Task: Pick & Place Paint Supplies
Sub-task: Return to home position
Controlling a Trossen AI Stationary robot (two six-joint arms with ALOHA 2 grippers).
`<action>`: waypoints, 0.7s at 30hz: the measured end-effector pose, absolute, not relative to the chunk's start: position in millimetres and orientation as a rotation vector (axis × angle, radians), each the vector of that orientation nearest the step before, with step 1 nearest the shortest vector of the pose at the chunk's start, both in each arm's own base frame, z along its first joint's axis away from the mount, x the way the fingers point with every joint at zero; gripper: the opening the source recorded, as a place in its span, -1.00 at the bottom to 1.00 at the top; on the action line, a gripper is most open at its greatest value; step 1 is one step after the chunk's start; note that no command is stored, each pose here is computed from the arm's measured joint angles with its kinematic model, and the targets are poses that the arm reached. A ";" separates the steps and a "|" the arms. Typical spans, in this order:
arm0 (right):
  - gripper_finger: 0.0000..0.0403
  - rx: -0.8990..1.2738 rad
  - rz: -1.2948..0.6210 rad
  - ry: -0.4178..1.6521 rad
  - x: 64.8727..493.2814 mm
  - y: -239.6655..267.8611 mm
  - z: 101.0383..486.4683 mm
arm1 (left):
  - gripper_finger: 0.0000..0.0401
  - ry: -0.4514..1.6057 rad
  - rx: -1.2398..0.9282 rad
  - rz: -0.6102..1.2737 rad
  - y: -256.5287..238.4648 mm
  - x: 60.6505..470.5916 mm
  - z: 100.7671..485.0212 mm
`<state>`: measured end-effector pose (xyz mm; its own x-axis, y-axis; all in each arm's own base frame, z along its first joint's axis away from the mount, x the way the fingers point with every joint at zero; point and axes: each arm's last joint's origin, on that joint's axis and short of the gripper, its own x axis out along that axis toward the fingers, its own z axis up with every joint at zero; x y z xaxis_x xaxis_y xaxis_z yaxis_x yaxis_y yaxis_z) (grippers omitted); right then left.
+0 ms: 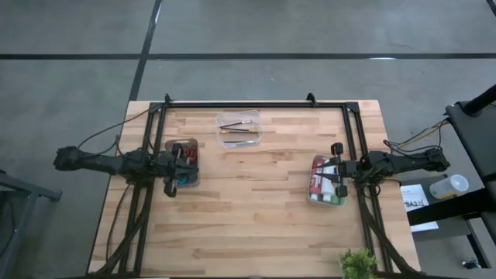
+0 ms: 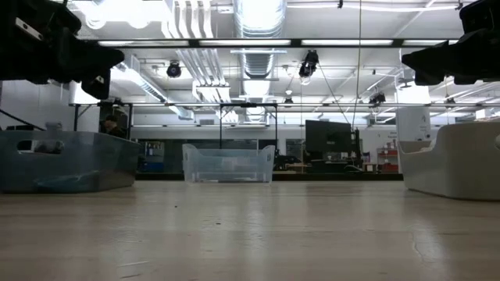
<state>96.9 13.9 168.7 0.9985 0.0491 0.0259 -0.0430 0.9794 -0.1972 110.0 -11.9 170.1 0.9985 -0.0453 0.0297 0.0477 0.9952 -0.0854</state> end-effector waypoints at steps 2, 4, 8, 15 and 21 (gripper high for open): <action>-0.55 -0.198 0.046 -0.031 96.9 13.8 168.7 | -1.00 -0.030 -0.082 -0.046 -11.4 105.7 169.7; -0.55 -0.198 0.046 -0.031 96.9 13.9 168.7 | -1.00 -0.023 -0.070 -0.046 -10.8 101.2 168.1; -0.55 -0.198 0.046 -0.031 96.9 13.8 168.7 | -1.00 -0.026 -0.057 -0.058 -10.6 96.1 169.8; -0.55 -0.198 0.046 -0.031 96.9 13.9 168.6 | -1.00 0.019 -0.071 -0.064 -10.6 94.9 169.9; -0.55 -0.198 0.046 -0.031 96.9 13.9 168.6 | -1.00 0.019 -0.101 -0.053 -10.3 94.9 170.1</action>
